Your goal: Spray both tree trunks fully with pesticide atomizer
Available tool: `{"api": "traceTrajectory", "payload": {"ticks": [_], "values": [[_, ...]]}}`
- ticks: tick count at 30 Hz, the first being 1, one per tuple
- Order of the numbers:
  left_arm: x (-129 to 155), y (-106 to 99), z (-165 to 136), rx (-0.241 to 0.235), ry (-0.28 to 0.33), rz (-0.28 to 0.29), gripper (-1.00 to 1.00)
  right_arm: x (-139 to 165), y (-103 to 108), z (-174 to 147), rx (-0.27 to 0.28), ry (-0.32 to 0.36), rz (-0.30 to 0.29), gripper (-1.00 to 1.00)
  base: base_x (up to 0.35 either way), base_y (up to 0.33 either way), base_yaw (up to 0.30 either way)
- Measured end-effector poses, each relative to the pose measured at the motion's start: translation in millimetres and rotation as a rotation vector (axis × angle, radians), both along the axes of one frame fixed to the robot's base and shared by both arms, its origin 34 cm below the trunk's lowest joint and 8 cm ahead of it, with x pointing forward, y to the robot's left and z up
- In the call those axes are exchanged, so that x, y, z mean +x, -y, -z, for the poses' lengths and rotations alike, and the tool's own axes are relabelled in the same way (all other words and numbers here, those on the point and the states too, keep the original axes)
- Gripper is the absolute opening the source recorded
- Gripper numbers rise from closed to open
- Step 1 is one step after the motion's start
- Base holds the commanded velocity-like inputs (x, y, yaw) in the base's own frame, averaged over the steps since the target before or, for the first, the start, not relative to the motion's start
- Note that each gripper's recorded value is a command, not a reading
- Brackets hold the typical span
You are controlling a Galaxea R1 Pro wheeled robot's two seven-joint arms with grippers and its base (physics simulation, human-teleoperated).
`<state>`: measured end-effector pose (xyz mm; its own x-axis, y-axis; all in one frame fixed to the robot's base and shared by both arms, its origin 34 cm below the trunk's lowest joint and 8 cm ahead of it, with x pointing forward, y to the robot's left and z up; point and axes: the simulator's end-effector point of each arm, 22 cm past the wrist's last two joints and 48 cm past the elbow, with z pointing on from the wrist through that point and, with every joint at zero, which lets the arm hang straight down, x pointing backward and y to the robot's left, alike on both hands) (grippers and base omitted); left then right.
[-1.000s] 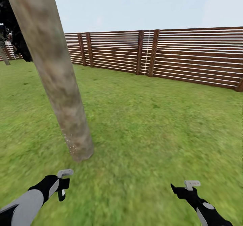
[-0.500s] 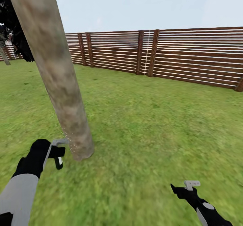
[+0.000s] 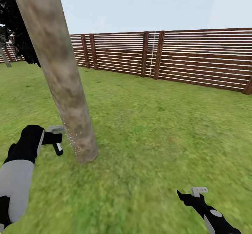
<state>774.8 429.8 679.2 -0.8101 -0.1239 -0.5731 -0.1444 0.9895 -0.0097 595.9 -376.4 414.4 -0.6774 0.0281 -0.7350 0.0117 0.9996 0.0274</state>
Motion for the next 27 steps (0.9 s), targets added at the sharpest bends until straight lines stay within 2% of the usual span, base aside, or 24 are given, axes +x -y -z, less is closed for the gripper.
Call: {"api": "traceTrajectory", "payload": {"ticks": [4, 7, 9, 10, 11, 13, 16, 17, 18, 21, 23, 25, 27], "values": [[-5, 1, 9, 0.0, -0.017, 0.003, -1.0, 0, 0, 0, 0.0, -0.001, 0.0, 1.0, 0.0, 0.0, 0.0], [-47, 7, 71, -0.018, -0.129, 0.008, -1.0, 0, -1, 1, 0.002, -0.002, -0.001, 1.0, 0.0, 0.0, 0.0], [-55, 8, 81, -0.024, -0.146, 0.012, -1.0, 0, -1, 1, 0.002, -0.002, -0.001, 1.0, 0.0, 0.0, 0.0], [-56, 10, 80, -0.04, -0.145, 0.019, -1.0, 0, -1, 1, 0.002, -0.001, -0.001, 1.0, 0.0, 0.0, 0.0], [-54, 14, 76, -0.062, -0.137, 0.028, -1.0, 0, -1, 1, 0.001, -0.001, 0.0, 1.0, 0.0, 0.0, 0.0], [-40, 13, 58, -0.072, -0.104, 0.033, -1.0, 0, -1, 0, 0.002, -0.001, 0.0, 1.0, 0.0, 0.0, 0.0], [7, 12, -7, -0.08, 0.008, 0.038, -1.0, 0, -1, 0, 0.002, -0.001, 0.0, 1.0, 0.0, 0.0, 0.0], [14, 10, -18, -0.071, 0.023, 0.038, -1.0, 0, -1, 1, 0.002, -0.001, 0.0, 1.0, 0.0, 0.0, 0.0], [18, 11, -25, -0.073, 0.034, 0.038, -1.0, 0, -1, 1, 0.002, -0.001, 0.0, 1.0, 0.0, 0.0, 0.0], [17, 12, -21, -0.069, 0.024, 0.042, -1.0, 0, -1, 1, 0.002, -0.002, -0.001, 1.0, 0.0, 0.0, 0.0], [0, 13, 6, -0.07, -0.021, 0.043, -1.0, -1, -1, 1, 0.001, -0.002, -0.002, 1.0, 0.0, 0.0, 0.0], [-35, 18, 55, -0.084, -0.098, 0.046, -1.0, -1, -2, 1, 0.0, -0.003, -0.004, 1.0, 0.0, 0.0, 0.0], [-59, 24, 86, -0.093, -0.15, 0.052, -1.0, -1, -2, 1, -0.001, -0.003, -0.004, 1.0, 0.0, 0.0, 0.0]]}}
